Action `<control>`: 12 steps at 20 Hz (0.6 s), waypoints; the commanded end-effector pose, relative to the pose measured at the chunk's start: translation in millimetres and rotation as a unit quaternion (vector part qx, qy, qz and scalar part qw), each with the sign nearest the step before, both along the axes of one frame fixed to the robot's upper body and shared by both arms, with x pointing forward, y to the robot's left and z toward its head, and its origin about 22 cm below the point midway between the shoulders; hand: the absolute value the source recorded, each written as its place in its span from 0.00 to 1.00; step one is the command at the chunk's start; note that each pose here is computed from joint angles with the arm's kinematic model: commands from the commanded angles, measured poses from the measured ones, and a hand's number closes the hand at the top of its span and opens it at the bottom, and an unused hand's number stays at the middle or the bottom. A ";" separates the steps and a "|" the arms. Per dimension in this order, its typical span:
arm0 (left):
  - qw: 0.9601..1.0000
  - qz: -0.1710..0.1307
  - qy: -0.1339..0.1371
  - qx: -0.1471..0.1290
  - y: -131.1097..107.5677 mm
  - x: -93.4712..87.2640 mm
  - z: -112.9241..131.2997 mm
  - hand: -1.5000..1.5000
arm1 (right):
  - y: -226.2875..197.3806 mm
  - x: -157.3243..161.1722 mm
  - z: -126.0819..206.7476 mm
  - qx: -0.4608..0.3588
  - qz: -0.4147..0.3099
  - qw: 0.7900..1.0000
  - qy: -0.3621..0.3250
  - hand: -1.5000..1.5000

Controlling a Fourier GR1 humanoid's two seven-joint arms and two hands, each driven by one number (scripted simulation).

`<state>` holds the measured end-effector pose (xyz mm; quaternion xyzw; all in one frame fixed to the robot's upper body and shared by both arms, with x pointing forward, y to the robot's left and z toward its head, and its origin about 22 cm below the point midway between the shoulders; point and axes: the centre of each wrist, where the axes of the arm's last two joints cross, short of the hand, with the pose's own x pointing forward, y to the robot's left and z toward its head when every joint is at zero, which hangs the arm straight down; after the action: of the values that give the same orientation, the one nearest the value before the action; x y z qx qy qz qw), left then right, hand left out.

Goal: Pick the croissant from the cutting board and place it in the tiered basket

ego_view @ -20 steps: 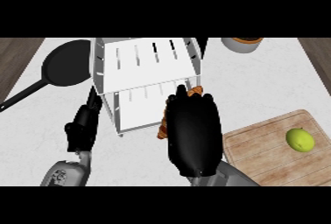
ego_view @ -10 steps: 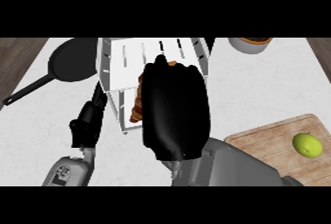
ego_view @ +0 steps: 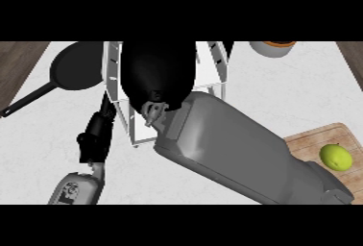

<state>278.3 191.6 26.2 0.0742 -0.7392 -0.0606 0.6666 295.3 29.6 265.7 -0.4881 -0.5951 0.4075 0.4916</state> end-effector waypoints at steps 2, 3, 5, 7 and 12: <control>1.000 -0.004 -0.005 -0.002 -16.9 5.0 3.0 0.50 | 20.4 19.3 13.0 -0.012 -0.089 0.996 0.024 1.00; 1.000 0.003 0.004 -0.007 -2.1 2.3 1.3 0.50 | 19.9 20.6 12.9 -0.017 -0.094 0.995 0.021 1.00; 1.000 0.000 -0.001 0.006 15.5 -12.0 4.8 0.50 | 16.2 35.0 -4.9 -0.022 -0.103 0.994 0.033 1.00; 1.000 -0.003 0.001 -0.004 -0.8 -8.9 4.4 0.50 | 16.2 43.9 -16.1 -0.007 -0.107 0.993 0.051 1.00; 1.000 -0.002 0.001 -0.004 -0.9 -1.3 8.0 0.50 | -8.9 58.4 -19.9 0.137 -0.119 0.980 0.085 0.00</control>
<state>276.5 197.3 31.4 0.0757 -0.7367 -0.0583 0.6695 347.2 24.3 252.2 -0.4709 -0.5607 0.3701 0.5718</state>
